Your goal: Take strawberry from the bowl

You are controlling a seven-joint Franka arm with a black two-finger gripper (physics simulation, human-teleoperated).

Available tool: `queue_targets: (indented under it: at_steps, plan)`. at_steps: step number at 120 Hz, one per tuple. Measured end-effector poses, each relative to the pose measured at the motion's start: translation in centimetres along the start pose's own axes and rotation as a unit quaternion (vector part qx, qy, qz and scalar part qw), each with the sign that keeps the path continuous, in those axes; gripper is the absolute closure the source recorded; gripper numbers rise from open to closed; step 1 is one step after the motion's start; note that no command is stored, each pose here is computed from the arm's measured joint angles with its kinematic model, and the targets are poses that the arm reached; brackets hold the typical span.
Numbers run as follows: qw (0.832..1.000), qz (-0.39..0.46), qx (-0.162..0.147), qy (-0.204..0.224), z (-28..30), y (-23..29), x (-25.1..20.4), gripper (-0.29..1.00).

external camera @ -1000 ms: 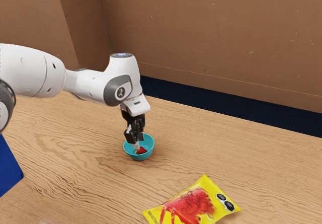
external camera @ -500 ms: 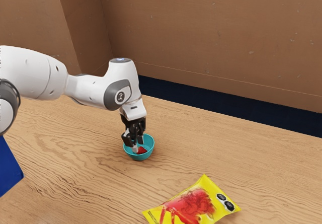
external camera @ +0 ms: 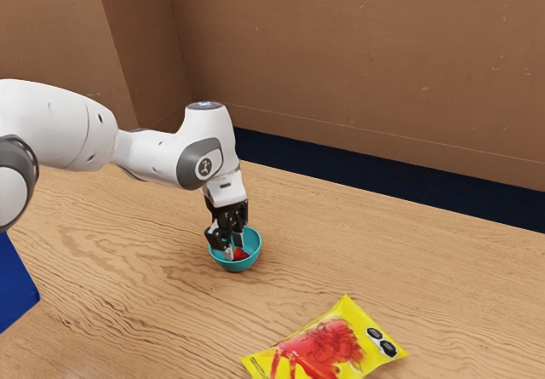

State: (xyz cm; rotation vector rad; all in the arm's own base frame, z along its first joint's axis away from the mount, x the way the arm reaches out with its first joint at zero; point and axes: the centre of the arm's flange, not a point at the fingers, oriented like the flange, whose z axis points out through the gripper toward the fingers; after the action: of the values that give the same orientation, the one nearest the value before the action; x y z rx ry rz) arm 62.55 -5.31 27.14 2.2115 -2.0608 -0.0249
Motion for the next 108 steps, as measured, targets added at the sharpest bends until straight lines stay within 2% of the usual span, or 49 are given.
queue_targets:
  at_steps: [27,77,108]
  plan:
    - [1.000,0.008,0.011,0.001,-1.1,-0.1,0.1,0.49]
    - [1.000,0.012,-0.005,0.002,2.2,-1.0,0.0,0.29]
    - [1.000,0.011,0.000,0.008,2.0,-1.2,-0.1,0.38]
